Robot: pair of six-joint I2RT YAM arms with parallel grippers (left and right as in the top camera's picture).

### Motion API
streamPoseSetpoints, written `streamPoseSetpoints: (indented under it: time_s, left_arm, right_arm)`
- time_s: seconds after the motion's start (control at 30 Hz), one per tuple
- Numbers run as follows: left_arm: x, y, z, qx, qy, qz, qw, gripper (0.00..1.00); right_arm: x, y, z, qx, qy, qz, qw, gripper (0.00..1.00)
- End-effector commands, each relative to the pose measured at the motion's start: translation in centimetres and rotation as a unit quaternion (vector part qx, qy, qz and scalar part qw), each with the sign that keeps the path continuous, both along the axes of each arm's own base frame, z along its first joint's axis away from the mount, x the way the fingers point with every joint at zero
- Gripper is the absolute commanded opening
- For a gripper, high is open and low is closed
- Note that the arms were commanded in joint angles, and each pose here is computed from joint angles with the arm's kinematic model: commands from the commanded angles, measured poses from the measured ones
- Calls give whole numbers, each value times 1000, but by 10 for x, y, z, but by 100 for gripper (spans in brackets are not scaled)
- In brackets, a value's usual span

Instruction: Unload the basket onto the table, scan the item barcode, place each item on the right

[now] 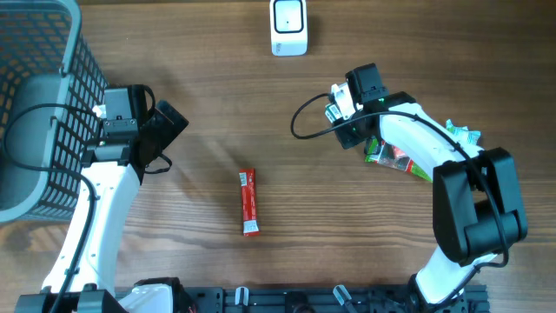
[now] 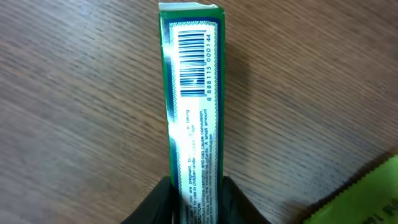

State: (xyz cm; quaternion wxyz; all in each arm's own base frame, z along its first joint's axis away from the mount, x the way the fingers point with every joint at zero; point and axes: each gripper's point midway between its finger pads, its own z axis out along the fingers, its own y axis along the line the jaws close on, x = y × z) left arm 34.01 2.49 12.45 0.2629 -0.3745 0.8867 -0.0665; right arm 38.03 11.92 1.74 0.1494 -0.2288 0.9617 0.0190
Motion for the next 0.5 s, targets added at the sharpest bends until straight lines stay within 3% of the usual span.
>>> streamPoseSetpoints:
  time_s: [0.0, 0.2, 0.47]
  left_arm:
    - [1, 2, -1, 10, 1, -2, 1000, 100]
    - [1, 2, -1, 10, 1, -2, 1000, 100]
    - [1, 2, -1, 10, 1, -2, 1000, 100]
  right_arm:
    - [7, -15, 9, -31, -24, -45, 998, 22]
    - [11, -28, 15, -103, -54, -73, 990, 22]
    - [-2, -1, 37, -265, -158, -75, 948, 22]
